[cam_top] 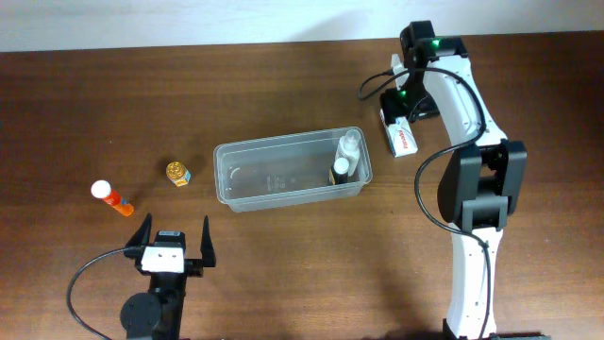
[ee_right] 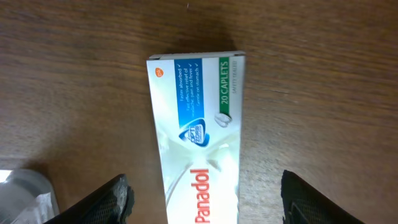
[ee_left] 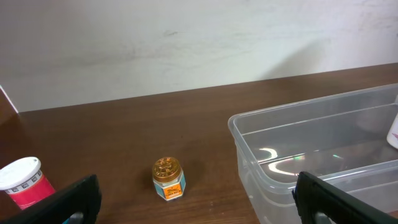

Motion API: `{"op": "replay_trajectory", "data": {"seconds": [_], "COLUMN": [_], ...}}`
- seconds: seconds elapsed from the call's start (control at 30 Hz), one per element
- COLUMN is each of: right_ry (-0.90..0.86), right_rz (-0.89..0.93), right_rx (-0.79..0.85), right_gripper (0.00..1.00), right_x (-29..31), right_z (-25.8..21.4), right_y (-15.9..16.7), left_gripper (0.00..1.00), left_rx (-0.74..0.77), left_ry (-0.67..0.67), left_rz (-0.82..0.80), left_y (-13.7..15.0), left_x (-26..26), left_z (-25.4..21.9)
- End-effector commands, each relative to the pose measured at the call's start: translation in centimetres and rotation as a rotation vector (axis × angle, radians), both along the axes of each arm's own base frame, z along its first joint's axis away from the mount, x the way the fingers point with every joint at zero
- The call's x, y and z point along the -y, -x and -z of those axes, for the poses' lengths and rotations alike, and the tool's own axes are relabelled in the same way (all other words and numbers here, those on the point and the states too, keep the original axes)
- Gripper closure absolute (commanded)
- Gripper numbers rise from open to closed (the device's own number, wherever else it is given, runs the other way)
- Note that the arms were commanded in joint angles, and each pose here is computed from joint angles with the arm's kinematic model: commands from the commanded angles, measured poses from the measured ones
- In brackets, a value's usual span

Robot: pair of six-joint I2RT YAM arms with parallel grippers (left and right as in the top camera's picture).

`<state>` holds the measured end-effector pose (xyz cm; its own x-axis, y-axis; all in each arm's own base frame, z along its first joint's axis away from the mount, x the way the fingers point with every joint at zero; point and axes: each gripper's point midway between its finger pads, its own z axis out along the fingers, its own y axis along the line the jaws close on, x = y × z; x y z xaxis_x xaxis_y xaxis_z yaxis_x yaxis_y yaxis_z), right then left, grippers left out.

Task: Pack container
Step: 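Grasp the Panadol box by its end and lift it upright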

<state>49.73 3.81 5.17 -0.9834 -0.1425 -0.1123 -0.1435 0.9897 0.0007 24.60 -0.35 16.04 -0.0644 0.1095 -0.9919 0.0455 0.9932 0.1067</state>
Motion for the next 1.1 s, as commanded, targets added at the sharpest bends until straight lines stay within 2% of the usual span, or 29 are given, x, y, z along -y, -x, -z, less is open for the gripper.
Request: {"op": "replay_trajectory", "data": {"seconds": [0.0, 0.43, 0.63, 0.73, 1.07], "right_ry": [-0.013, -0.027, -0.026, -0.025, -0.025], "right_rz": [-0.013, -0.013, -0.012, -0.012, -0.012], "right_rx": [-0.040, -0.085, -0.095, -0.097, -0.094], "right_gripper": [0.30, 0.32, 0.43, 0.51, 0.55], "right_x": [-0.2, -0.4, -0.3, -0.3, -0.3], "right_z": [1.9, 4.9, 5.9, 6.2, 6.1], "right_y": [0.6, 1.9, 2.3, 2.4, 2.3], "left_gripper": [0.01, 0.01, 0.01, 0.01, 0.01], "left_rx": [0.000, 0.000, 0.000, 0.000, 0.001], "left_ry": [-0.008, -0.008, -0.008, -0.008, -0.008], "left_rz": [0.004, 0.004, 0.004, 0.004, 0.004], "left_y": [0.0, 0.0, 0.0, 0.0, 0.0], "left_x": [0.0, 0.0, 0.0, 0.0, 0.0], "left_z": [0.2, 0.2, 0.2, 0.2, 0.1]}}
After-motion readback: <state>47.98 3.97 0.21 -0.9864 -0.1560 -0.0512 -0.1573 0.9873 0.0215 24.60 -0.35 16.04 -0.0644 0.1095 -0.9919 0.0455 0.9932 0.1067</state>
